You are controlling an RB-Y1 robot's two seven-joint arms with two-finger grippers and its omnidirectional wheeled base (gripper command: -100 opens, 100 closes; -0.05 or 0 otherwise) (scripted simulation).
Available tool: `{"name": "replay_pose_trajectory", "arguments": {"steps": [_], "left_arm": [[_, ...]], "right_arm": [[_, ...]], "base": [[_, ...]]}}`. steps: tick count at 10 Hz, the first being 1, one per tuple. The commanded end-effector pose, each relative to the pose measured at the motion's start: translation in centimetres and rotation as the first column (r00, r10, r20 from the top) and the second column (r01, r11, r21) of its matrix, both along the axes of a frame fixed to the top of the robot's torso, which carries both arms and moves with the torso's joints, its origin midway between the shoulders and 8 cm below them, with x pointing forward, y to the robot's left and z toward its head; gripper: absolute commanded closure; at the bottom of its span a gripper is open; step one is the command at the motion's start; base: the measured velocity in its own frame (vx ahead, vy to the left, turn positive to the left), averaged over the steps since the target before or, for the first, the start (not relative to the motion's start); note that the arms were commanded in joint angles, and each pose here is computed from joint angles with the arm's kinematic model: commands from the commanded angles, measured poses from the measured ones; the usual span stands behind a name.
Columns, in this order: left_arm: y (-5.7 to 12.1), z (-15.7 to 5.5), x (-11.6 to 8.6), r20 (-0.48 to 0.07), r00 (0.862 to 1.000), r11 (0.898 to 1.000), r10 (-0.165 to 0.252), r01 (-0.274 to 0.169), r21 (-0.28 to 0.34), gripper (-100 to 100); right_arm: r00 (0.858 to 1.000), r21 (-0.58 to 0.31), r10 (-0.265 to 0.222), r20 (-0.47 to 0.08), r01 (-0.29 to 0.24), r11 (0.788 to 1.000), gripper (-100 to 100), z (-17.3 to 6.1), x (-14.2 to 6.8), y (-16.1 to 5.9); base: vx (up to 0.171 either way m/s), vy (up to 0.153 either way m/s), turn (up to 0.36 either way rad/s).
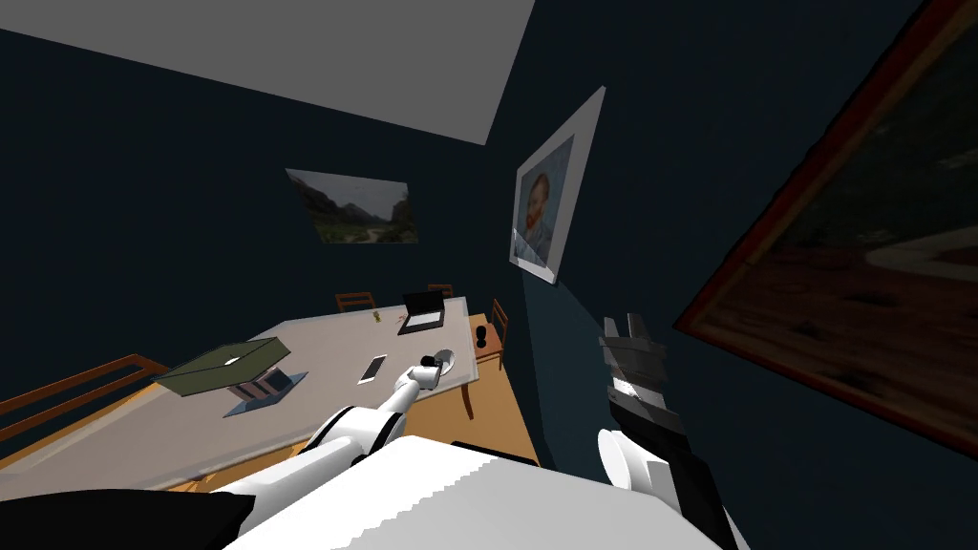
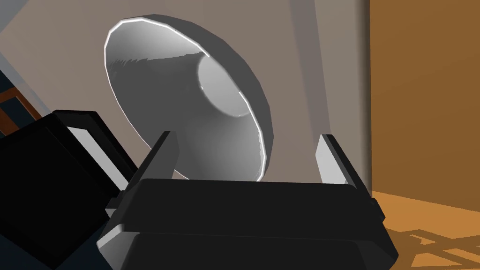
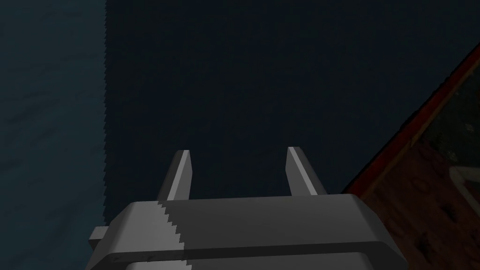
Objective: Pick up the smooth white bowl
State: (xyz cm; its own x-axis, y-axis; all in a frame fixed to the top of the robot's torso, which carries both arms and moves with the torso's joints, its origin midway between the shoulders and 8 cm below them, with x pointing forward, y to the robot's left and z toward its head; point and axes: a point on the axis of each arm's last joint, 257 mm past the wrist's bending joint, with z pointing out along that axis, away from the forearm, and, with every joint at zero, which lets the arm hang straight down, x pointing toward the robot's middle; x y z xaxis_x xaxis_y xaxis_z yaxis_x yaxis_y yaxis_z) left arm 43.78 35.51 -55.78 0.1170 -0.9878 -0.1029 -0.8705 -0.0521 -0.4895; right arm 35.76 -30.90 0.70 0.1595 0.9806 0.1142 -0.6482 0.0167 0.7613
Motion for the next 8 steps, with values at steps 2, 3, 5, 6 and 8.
{"name": "replay_pose_trajectory", "arguments": {"steps": [2, 3, 5, 6, 8], "left_arm": [[0.03, -0.08, -0.12, 0.002, 0.999, 0.999, 0.036, -0.036, -0.014, -100], [0.08, -0.35, -0.48, -0.011, 1.0, 1.0, 0.019, -0.019, 0.01, -100], [0.08, -0.35, -0.48, -0.004, 0.998, 0.998, 0.066, -0.066, -0.015, -100], [0.17, -0.61, -0.83, -0.016, 0.999, 0.999, 0.044, -0.044, 0.011, -100], [0.17, -0.61, -0.83, -0.008, 0.996, 0.995, 0.094, -0.094, -0.016, -100]], "right_arm": [[1.0, 0.0, 0.0, 0.0, 0.0, 1.0, 0, -0.01, 0.0, -0.01], [1.0, 0.0, 0.0, 0.0, 0.0, 1.0, 0, -0.01, 0.0, -0.01], [1.0, 0.0, 0.0, 0.0, 0.0, 1.0, 0, -0.01, 0.0, -0.01], [1.0, 0.0, 0.0, 0.0, 0.0, 1.0, 0, -0.01, 0.0, -0.01], [1.0, 0.0, 0.0, 0.0, 0.0, 1.0, 0, -0.01, 0.0, -0.01]], "base": [[-0.015, 0.044, -0.055], [-0.022, 0.047, -0.194], [-0.017, 0.034, -0.054], [-0.016, 0.037, -0.167], [-0.014, 0.04, -0.063]]}}
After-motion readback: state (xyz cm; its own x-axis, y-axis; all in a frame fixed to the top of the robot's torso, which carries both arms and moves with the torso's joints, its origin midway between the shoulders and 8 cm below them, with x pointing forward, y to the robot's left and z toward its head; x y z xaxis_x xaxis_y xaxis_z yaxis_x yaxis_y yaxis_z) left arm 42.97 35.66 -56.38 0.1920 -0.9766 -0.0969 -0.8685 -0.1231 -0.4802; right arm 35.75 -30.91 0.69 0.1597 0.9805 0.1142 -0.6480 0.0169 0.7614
